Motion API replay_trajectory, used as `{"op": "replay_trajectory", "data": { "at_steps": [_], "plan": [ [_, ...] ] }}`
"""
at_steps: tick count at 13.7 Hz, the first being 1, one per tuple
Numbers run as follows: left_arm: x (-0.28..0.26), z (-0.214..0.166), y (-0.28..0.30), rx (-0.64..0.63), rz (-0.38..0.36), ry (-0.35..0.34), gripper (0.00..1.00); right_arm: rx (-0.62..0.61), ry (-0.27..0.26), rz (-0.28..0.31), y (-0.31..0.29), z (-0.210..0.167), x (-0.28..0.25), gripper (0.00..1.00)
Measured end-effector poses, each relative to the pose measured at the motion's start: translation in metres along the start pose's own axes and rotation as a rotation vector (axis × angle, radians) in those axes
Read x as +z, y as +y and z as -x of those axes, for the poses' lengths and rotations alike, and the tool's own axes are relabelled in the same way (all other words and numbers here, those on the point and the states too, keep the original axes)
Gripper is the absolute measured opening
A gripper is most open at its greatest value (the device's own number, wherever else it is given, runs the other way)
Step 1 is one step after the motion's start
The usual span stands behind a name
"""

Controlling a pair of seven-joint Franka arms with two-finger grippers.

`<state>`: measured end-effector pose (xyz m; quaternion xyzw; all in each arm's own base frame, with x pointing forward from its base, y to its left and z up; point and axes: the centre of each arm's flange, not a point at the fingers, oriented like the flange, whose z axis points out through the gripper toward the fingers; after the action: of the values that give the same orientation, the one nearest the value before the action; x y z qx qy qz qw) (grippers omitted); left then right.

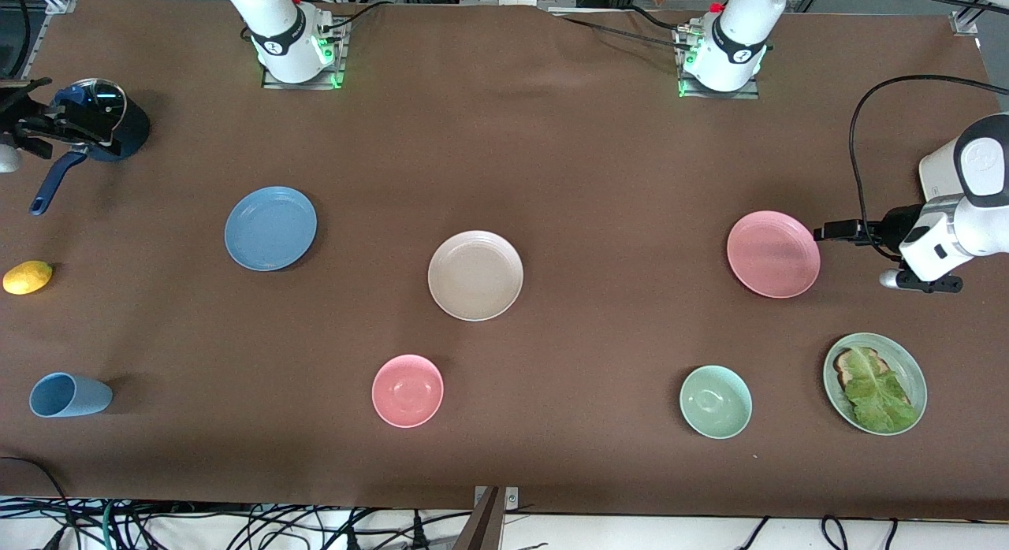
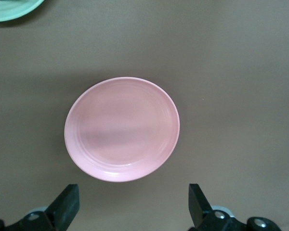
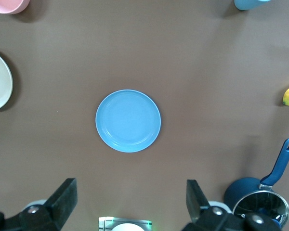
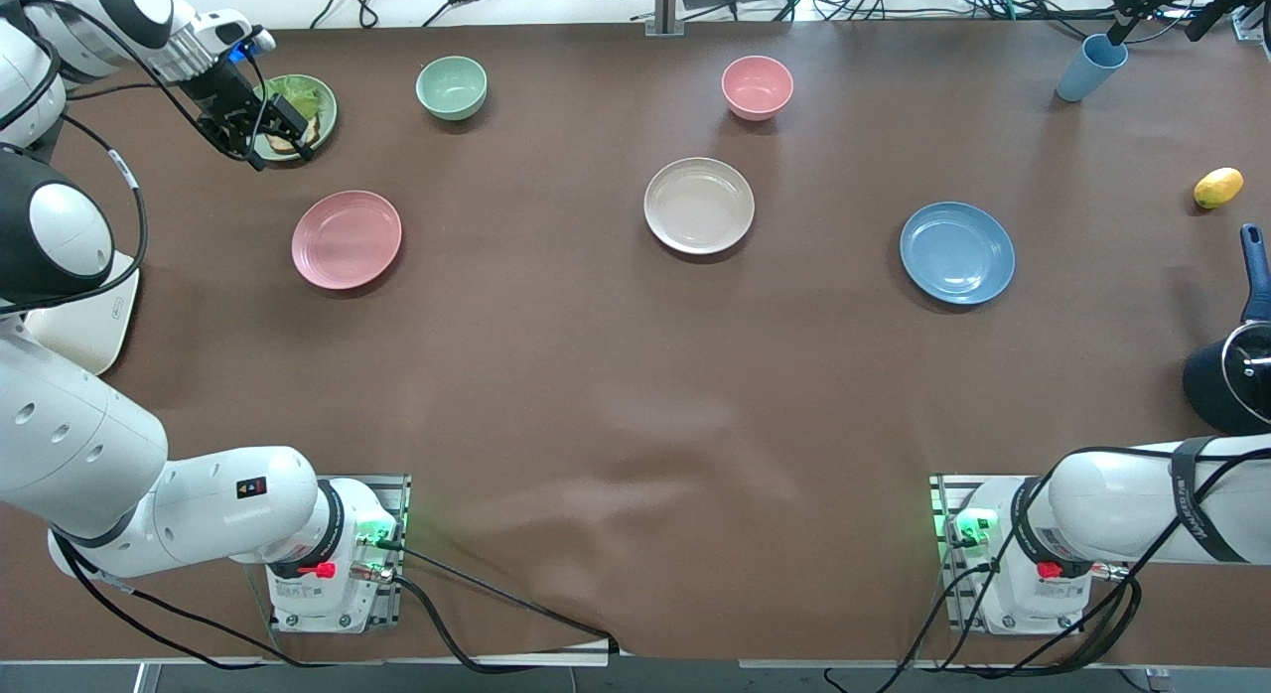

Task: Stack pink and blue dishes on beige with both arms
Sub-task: 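Lower the left gripper and pinch the pink plate's rim, then slide the pink plate with the left gripper onto the beige plate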

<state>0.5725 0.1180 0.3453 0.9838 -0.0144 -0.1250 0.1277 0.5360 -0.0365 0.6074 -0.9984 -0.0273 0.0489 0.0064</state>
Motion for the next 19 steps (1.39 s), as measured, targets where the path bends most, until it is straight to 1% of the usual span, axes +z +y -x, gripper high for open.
{"op": "replay_trajectory", "data": {
  "at_steps": [3,7,9,11,15,17,19],
  "plan": [
    [0.033,0.013,-0.012,0.037,-0.031,0.072,1.0,0.0,-0.001,0.0,0.0,0.0,0.0,1.0],
    [0.072,0.038,-0.054,0.085,0.002,0.16,1.0,-0.001,-0.006,-0.001,0.0,0.001,0.001,1.0],
    [0.09,0.048,-0.074,0.096,0.025,0.178,1.0,-0.001,-0.009,-0.001,0.0,0.001,0.001,1.0],
    [0.102,0.049,-0.086,0.104,0.034,0.192,1.0,-0.002,-0.009,-0.001,0.0,0.001,0.001,1.0],
    [0.124,0.045,-0.095,0.089,0.047,0.193,1.0,-0.003,-0.016,-0.002,-0.002,0.002,0.001,1.0],
    [0.132,0.042,-0.099,0.074,0.045,0.207,1.0,-0.003,-0.019,-0.002,-0.001,0.002,0.002,1.0],
    [0.142,0.041,-0.102,0.076,0.067,0.223,1.0,-0.003,-0.02,-0.002,-0.001,0.002,0.002,1.0]
  ]
}}
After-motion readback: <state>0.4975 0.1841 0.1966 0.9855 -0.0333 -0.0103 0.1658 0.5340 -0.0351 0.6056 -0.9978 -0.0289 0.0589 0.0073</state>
